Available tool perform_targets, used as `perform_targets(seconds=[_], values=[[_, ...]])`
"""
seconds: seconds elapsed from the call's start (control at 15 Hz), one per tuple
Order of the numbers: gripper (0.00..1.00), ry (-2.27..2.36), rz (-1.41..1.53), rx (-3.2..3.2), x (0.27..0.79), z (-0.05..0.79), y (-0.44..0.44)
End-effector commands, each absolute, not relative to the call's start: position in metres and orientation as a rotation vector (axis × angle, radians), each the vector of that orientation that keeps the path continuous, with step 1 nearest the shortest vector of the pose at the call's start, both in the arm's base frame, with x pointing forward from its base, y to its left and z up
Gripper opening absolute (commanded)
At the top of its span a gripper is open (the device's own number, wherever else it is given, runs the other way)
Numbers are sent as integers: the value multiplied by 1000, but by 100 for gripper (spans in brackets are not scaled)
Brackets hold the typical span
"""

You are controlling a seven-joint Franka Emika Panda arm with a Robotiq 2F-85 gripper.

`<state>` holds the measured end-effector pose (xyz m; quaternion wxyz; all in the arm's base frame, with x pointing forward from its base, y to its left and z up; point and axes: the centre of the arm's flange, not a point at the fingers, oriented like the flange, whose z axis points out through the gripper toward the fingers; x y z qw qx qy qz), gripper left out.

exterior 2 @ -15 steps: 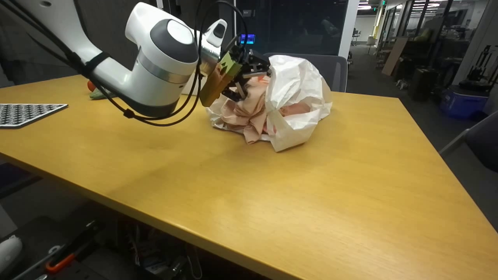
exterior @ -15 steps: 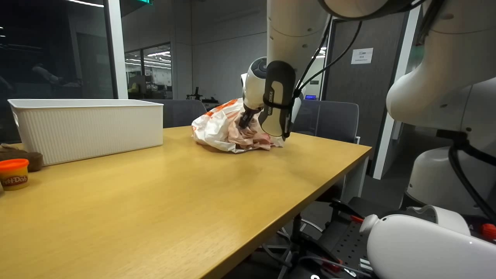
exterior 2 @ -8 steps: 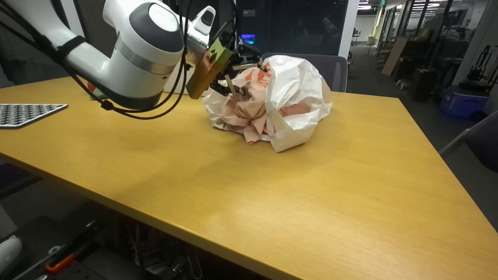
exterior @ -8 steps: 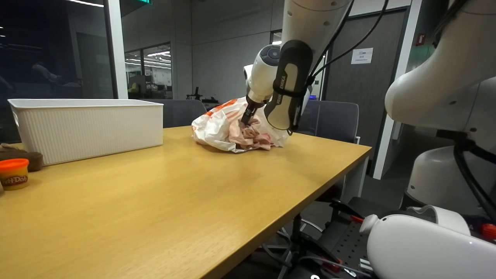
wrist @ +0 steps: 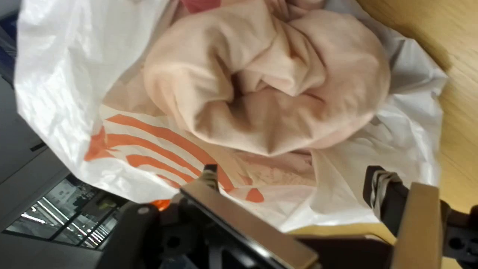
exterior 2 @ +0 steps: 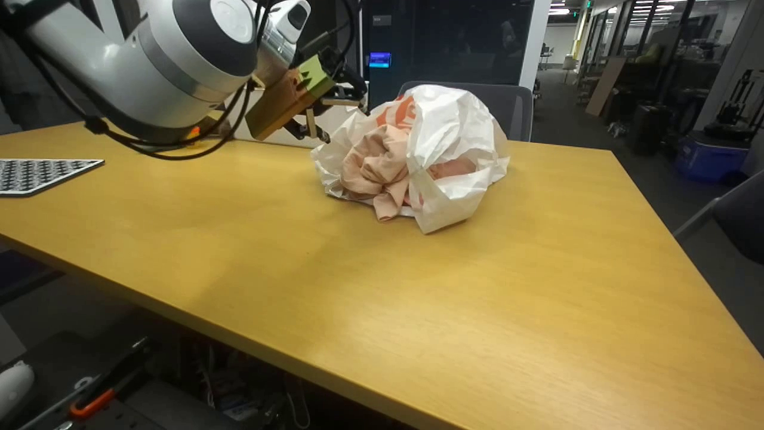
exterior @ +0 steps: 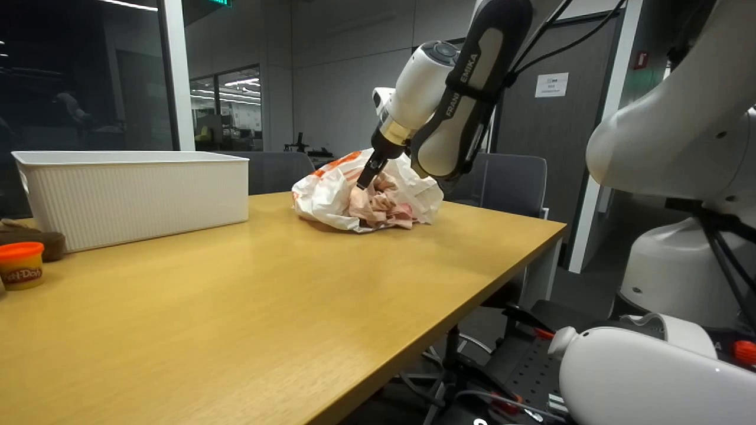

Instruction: Put the t-shirts in the plastic bag.

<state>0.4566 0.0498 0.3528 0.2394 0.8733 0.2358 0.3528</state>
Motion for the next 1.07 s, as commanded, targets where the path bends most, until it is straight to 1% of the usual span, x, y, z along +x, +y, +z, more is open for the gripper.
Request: perform_targets(seconds=[0.0,0.27,0.53,1.0], values=[[100,762,1061,2521,456,372,69],[100,888,1063,2655,479,355,94],[100,918,1025,2663,492,354,96],[100,776,976,2656,507,357,72]])
